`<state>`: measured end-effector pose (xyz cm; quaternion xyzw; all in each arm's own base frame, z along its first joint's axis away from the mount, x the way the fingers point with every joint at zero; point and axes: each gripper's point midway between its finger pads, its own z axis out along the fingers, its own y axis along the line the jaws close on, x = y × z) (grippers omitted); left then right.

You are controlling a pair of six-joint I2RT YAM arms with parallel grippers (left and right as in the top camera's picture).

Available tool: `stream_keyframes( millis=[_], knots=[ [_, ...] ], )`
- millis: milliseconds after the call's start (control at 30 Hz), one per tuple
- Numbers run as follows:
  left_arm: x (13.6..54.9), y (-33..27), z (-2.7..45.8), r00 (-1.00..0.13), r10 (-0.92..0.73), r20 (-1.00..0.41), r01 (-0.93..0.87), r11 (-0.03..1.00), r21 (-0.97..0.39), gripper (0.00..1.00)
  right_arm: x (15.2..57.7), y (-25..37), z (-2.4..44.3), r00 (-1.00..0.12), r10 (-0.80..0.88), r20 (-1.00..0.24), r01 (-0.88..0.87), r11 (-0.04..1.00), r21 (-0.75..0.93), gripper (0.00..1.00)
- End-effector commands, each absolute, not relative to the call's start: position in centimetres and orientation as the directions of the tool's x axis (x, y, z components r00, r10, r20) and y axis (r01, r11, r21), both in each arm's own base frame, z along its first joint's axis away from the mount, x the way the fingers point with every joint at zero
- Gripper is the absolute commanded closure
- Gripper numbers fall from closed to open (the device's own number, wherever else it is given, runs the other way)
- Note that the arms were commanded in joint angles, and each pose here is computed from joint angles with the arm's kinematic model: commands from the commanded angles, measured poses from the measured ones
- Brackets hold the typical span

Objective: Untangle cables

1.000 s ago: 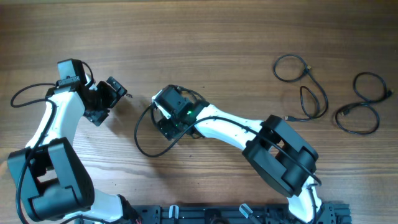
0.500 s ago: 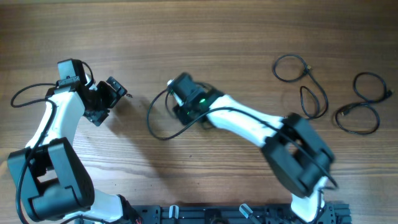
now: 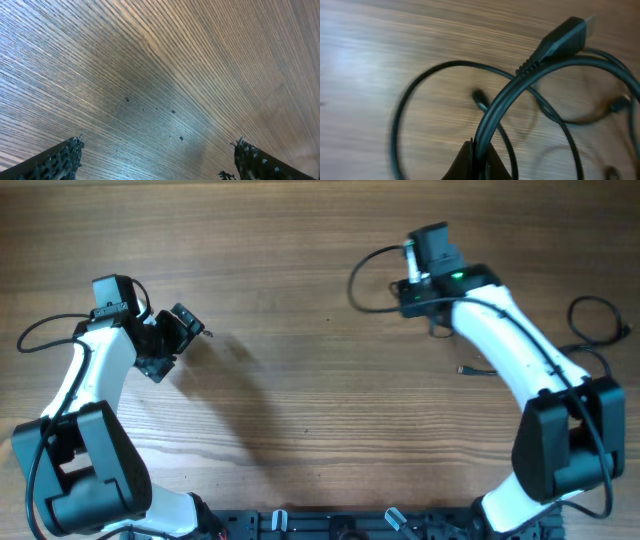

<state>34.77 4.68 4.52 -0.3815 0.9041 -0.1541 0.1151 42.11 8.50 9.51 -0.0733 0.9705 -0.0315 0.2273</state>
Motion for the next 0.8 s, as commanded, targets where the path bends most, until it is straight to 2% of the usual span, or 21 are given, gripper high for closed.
stream_keyframes(
  millis=[0, 133, 233, 300, 400, 467, 533, 567, 633, 667, 700, 767],
  knots=[
    [35.1, 5.0, 5.2, -0.672, -0.732, -0.112, -0.655, 0.659, -0.370, 0.00, 42.3, 1.9, 6.4, -0.934, -0.053, -0.353, -0.004, 0.990, -0.139, 0.96],
    [35.1, 5.0, 5.2, -0.672, -0.732, -0.112, -0.655, 0.659, -0.370, 0.00, 40.6, -4.7, 3.2, -0.964, 0.102, -0.247, 0.142, 0.979, -0.149, 0.96],
    [35.1, 5.0, 5.2, -0.672, -0.732, -0.112, -0.655, 0.659, -0.370, 0.00, 38.9, -10.7, 0.6, -0.944, 0.271, -0.187, 0.301, 0.942, -0.152, 0.96],
    [35.1, 5.0, 5.2, -0.673, -0.731, -0.112, -0.655, 0.659, -0.370, 0.00, 37.4, -15.1, 0.1, -0.878, 0.437, -0.196, 0.470, 0.866, -0.170, 0.96],
    [35.1, 5.0, 5.2, -0.673, -0.731, -0.112, -0.655, 0.659, -0.370, 0.00, 36.2, -19.4, 0.2, -0.809, 0.541, -0.228, 0.581, 0.794, -0.176, 0.95],
    [35.1, 5.0, 5.2, -0.672, -0.732, -0.112, -0.655, 0.659, -0.370, 0.00, 35.9, -20.6, 0.1, -0.774, 0.590, -0.232, 0.623, 0.775, -0.109, 0.92],
    [35.1, 5.0, 5.2, -0.673, -0.731, -0.112, -0.655, 0.659, -0.370, 0.00, 36.2, -21.1, 0.1, -0.749, 0.617, -0.242, 0.642, 0.766, -0.035, 0.82],
    [35.1, 5.0, 5.2, -0.673, -0.731, -0.112, -0.655, 0.659, -0.370, 0.00, 36.4, -21.3, 0.3, -0.751, 0.612, -0.248, 0.638, 0.769, -0.035, 0.66],
    [35.1, 5.0, 5.2, -0.672, -0.732, -0.112, -0.655, 0.659, -0.370, 0.00, 36.9, -21.5, 1.5, -0.747, 0.609, -0.264, 0.638, 0.769, -0.032, 0.53],
    [35.1, 5.0, 5.2, -0.673, -0.731, -0.112, -0.655, 0.659, -0.370, 0.00, 37.4, -21.8, 2.6, -0.742, 0.607, -0.284, 0.639, 0.769, -0.027, 0.41],
    [35.1, 5.0, 5.2, -0.673, -0.731, -0.112, -0.655, 0.659, -0.370, 0.00, 37.9, -22.1, 4.1, -0.735, 0.603, -0.310, 0.640, 0.768, -0.021, 0.33],
    [35.1, 5.0, 5.2, -0.673, -0.731, -0.112, -0.655, 0.659, -0.370, 0.00, 39.1, -22.1, 7.4, -0.720, 0.592, -0.361, 0.630, 0.776, 0.016, 0.26]
  ],
)
